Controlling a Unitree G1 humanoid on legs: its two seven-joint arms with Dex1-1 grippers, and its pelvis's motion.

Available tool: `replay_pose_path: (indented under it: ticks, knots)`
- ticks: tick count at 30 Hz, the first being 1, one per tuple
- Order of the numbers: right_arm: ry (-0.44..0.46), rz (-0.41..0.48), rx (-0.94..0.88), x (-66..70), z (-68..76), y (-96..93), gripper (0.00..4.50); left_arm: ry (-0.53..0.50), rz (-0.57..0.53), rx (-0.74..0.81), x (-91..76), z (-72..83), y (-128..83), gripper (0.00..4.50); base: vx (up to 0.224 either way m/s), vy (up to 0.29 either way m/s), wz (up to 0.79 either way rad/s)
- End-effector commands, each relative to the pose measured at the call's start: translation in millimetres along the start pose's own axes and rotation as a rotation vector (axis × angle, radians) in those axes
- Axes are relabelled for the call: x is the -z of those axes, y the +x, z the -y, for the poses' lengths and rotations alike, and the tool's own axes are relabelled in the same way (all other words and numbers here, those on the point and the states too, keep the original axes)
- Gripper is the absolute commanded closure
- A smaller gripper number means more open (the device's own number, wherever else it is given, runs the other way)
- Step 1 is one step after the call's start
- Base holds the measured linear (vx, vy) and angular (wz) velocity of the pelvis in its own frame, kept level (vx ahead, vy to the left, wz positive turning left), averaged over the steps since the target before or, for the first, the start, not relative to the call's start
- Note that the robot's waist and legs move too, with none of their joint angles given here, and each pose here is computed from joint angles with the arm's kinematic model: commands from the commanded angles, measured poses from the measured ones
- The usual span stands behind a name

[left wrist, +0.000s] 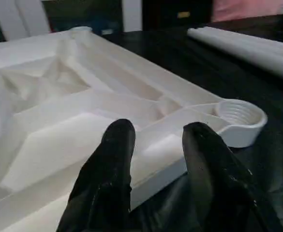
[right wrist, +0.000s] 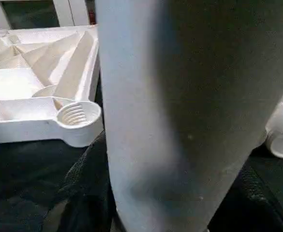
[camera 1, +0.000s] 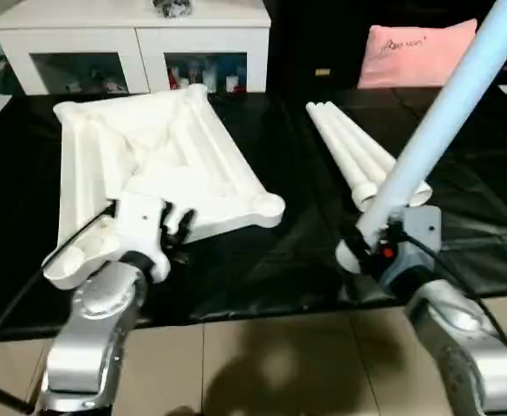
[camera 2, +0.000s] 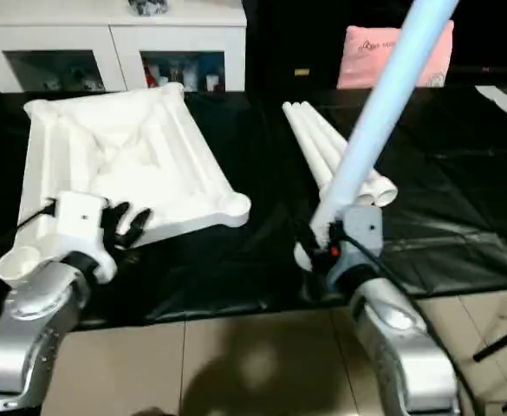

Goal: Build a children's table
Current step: Insert table leg to table base

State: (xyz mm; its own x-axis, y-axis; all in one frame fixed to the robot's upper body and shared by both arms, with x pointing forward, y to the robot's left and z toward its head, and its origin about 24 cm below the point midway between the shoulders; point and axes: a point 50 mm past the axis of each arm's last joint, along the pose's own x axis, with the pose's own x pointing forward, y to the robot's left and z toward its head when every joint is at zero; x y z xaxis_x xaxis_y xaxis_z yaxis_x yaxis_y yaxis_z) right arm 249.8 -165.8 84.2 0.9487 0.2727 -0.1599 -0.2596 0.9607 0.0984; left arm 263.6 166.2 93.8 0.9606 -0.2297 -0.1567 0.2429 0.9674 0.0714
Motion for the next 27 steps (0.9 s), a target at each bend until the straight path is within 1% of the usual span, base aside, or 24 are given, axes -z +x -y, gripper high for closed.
replay_pose_path:
  ticks: [1,3,4,5,9,11,14,16,17,20,22,27]
  knots:
    - [-0.024,0.031,0.018,-9.2,-2.0,1.6,2.57,0.007,0.001,-0.021,-0.3,-3.9,-1.1,2.64,0.006,-0.065,0.01]
    - [-0.080,0.024,0.002,-9.7,-1.2,1.3,2.57,0.002,0.014,-0.018,-2.1,-4.1,-1.1,2.64,0.003,-0.032,0.00]
    - [-0.080,0.024,0.002,-9.7,-1.2,1.3,2.57,0.002,0.014,-0.018,-2.1,-4.1,-1.1,2.64,0.000,0.000,0.00]
    - [-0.106,0.026,-0.007,-10.2,-0.8,0.3,2.57,0.002,0.023,-0.016,-3.5,-4.1,-1.0,2.64,0.000,0.000,0.00]
    - [-0.107,0.017,0.008,-10.8,0.4,0.5,2.57,-0.003,0.029,-0.005,-4.1,-2.8,-0.9,2.64,0.000,0.000,0.00]
    - [-0.125,0.026,0.021,-11.9,0.9,0.3,2.57,-0.014,0.031,0.001,-4.0,-1.9,-1.3,2.64,0.000,0.000,0.00]
    - [-0.102,0.037,0.005,-12.7,-1.0,0.1,2.57,-0.021,0.030,0.009,-3.6,-1.0,-2.4,2.64,0.000,0.000,0.00]
    - [-0.177,0.055,0.015,-14.4,-1.1,0.8,2.57,-0.020,0.028,0.010,-3.0,-0.8,-2.9,2.64,0.000,0.000,0.00]
    - [-0.211,0.051,0.002,-13.2,-2.1,1.5,2.57,-0.018,0.026,0.013,-2.5,-0.2,-3.3,2.64,0.000,0.000,0.00]
    - [-0.140,0.039,-0.025,-11.1,-3.4,1.2,2.57,-0.014,0.023,0.019,-1.7,1.2,-3.6,2.64,0.000,0.000,0.00]
    - [-0.114,0.030,-0.026,-10.9,-3.6,0.7,2.57,-0.015,0.022,0.024,-1.5,2.0,-3.6,2.64,0.071,0.005,-0.48]
    - [-0.108,0.038,-0.034,-11.0,-4.1,0.4,2.57,-0.016,0.021,0.027,-1.4,2.4,-3.2,2.64,0.070,-0.062,-0.27]
